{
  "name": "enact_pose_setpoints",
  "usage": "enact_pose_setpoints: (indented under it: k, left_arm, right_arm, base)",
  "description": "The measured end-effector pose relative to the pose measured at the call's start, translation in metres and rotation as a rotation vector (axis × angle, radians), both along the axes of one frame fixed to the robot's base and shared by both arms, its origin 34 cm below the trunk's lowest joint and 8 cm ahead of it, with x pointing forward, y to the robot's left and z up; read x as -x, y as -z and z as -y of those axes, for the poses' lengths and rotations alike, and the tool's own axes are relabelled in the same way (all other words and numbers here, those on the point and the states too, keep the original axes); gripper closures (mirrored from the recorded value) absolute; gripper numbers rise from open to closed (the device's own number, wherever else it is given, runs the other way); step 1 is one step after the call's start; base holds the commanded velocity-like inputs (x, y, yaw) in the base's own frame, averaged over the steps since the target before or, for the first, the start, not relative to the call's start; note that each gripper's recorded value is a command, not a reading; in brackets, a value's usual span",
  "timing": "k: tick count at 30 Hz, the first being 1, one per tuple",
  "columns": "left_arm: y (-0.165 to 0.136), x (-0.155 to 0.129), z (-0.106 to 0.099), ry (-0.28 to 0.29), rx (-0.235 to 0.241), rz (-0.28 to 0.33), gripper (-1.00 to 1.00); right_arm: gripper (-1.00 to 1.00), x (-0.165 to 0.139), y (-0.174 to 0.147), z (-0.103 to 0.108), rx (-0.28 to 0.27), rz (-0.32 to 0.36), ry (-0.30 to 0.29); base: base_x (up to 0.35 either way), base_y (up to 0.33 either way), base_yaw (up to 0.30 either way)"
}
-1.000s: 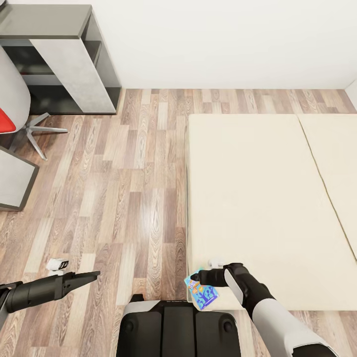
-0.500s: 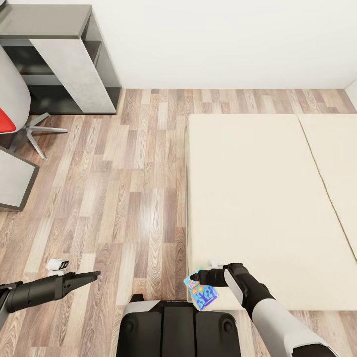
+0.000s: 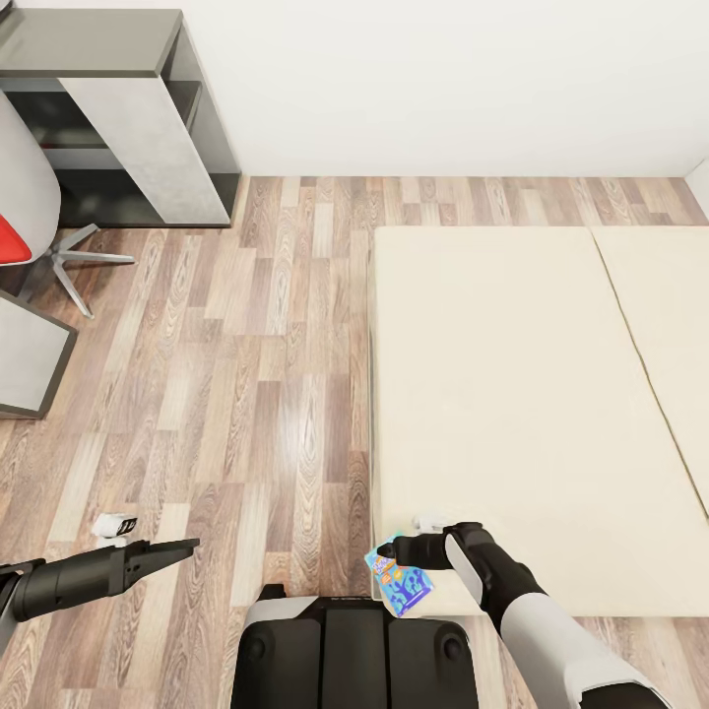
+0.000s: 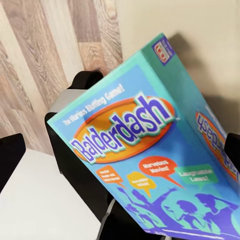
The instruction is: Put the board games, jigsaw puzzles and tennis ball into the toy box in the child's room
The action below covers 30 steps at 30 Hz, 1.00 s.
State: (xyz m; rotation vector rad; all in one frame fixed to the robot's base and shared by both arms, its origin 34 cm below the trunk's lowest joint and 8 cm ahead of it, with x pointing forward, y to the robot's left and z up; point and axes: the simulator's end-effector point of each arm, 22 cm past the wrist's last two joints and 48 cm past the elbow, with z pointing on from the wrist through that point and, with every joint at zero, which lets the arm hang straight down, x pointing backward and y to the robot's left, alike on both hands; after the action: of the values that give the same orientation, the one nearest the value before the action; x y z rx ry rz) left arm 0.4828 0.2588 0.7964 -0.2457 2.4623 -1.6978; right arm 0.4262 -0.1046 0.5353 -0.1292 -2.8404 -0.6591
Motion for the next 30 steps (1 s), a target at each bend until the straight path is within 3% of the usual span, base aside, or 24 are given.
enact_pose_setpoints:
  k: [24, 30]
  left_arm:
    - [-0.0001, -0.0002, -0.0008, 0.0, -0.001, -0.001, -1.0]
    - [0.0, -0.0002, -0.0009, -0.001, -0.002, -0.001, -1.0]
  right_arm:
    - [-1.0, -0.0013, -0.0013, -0.0025, -0.014, 0.004, 0.002]
    - [-1.0, 0.0022, -0.0022, -0.0064, -0.019, 0.005, -0.031]
  base:
    - [0.0, 0.0, 0.0]
    - [0.0, 0.0, 0.0]
